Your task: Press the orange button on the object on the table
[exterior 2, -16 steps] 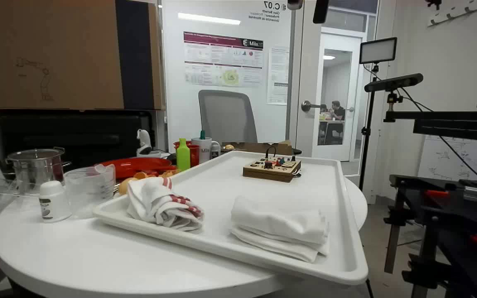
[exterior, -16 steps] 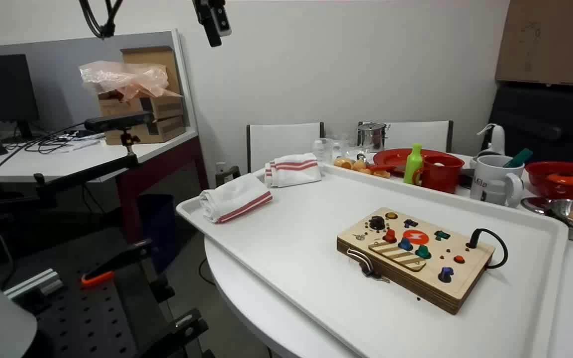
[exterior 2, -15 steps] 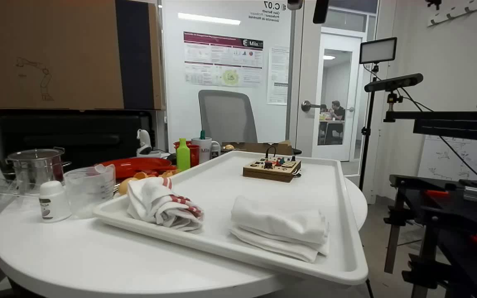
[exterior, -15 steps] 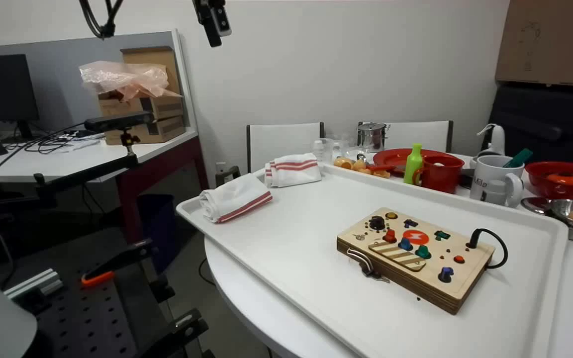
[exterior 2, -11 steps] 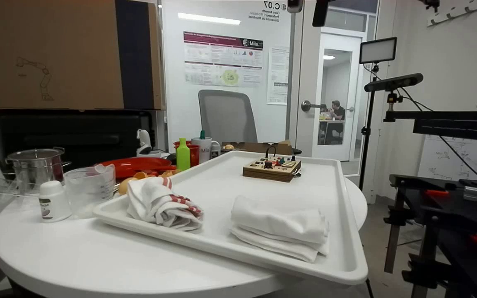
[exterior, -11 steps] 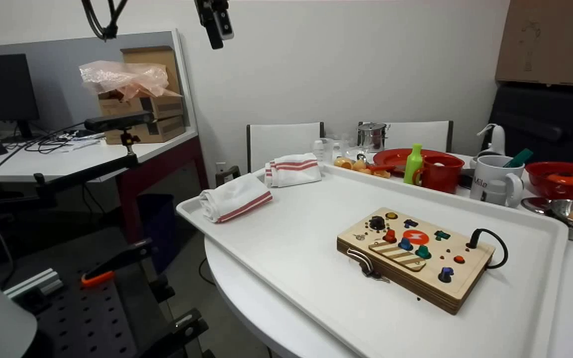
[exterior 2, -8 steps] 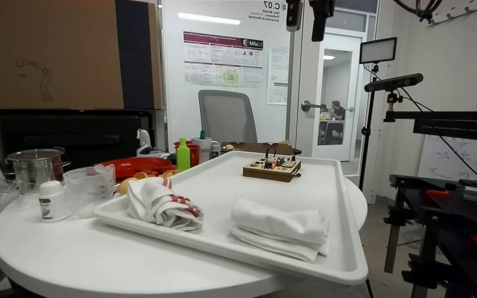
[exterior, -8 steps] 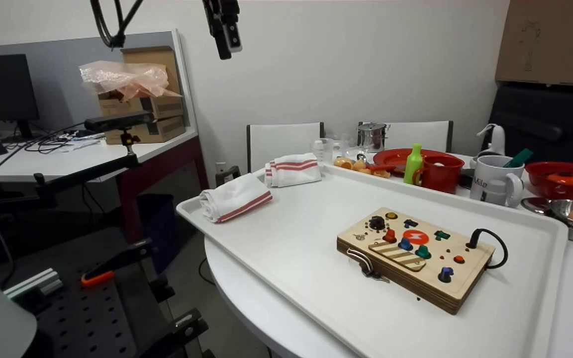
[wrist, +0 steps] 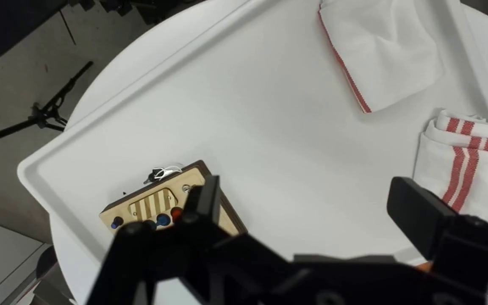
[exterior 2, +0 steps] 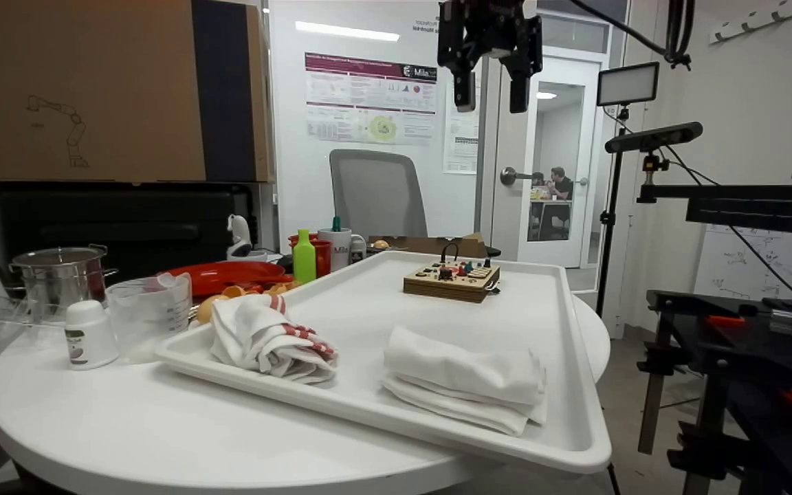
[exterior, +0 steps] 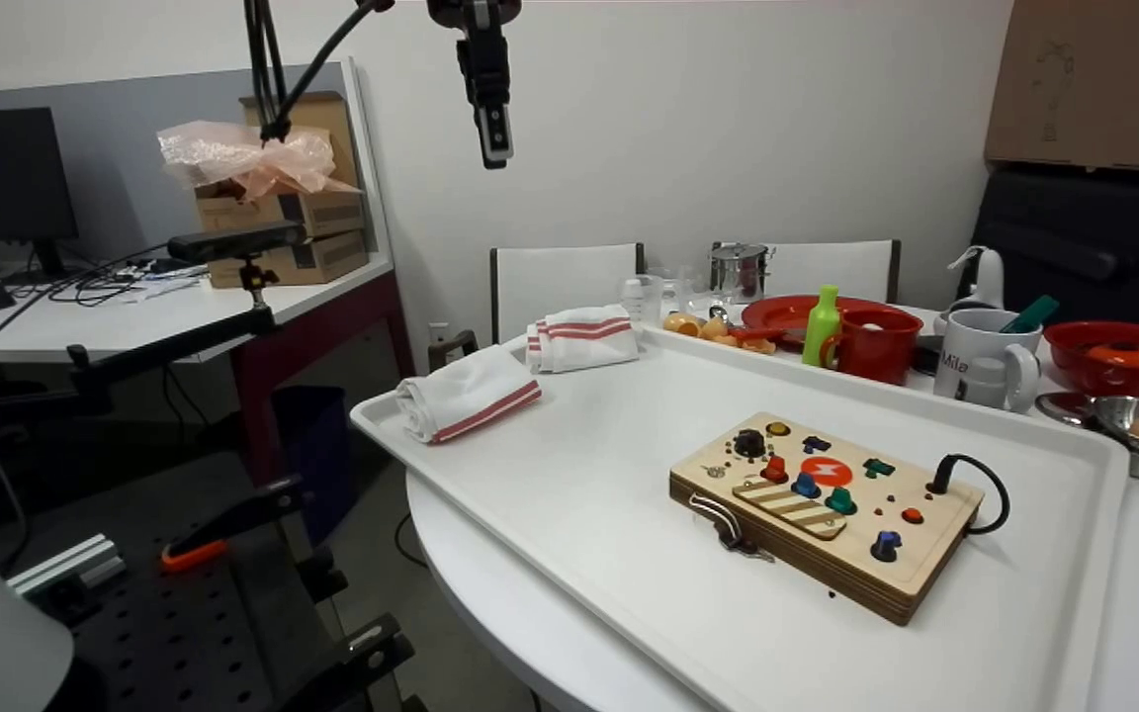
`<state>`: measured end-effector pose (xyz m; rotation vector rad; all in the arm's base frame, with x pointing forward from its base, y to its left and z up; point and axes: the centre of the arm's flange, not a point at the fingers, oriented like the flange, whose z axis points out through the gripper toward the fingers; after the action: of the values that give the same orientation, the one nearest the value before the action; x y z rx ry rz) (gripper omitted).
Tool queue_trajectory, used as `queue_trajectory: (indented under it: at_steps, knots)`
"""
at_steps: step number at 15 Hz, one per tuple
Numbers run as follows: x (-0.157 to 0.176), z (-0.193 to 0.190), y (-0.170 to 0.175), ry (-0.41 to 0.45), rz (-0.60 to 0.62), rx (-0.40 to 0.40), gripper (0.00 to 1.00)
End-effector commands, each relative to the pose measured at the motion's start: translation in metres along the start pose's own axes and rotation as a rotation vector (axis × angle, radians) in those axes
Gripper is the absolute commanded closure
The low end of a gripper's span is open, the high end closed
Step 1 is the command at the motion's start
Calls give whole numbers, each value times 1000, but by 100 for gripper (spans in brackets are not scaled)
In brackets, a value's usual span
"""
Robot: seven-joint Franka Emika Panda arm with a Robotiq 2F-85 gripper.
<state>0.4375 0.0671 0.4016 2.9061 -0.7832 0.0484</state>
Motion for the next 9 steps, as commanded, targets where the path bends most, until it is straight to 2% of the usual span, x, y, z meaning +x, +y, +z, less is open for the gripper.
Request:
queue_trajectory:
  at_steps: [1, 3, 5, 7, 9]
  knots:
    - [1, 0, 0, 1, 3, 0, 0]
    - [0, -1, -1, 1, -17, 8, 0]
    - [8, 8, 5, -14, -98, 22, 0]
    - [25, 19, 23, -50, -217, 41, 0]
    - [48, 31, 47, -68, -273, 24, 0]
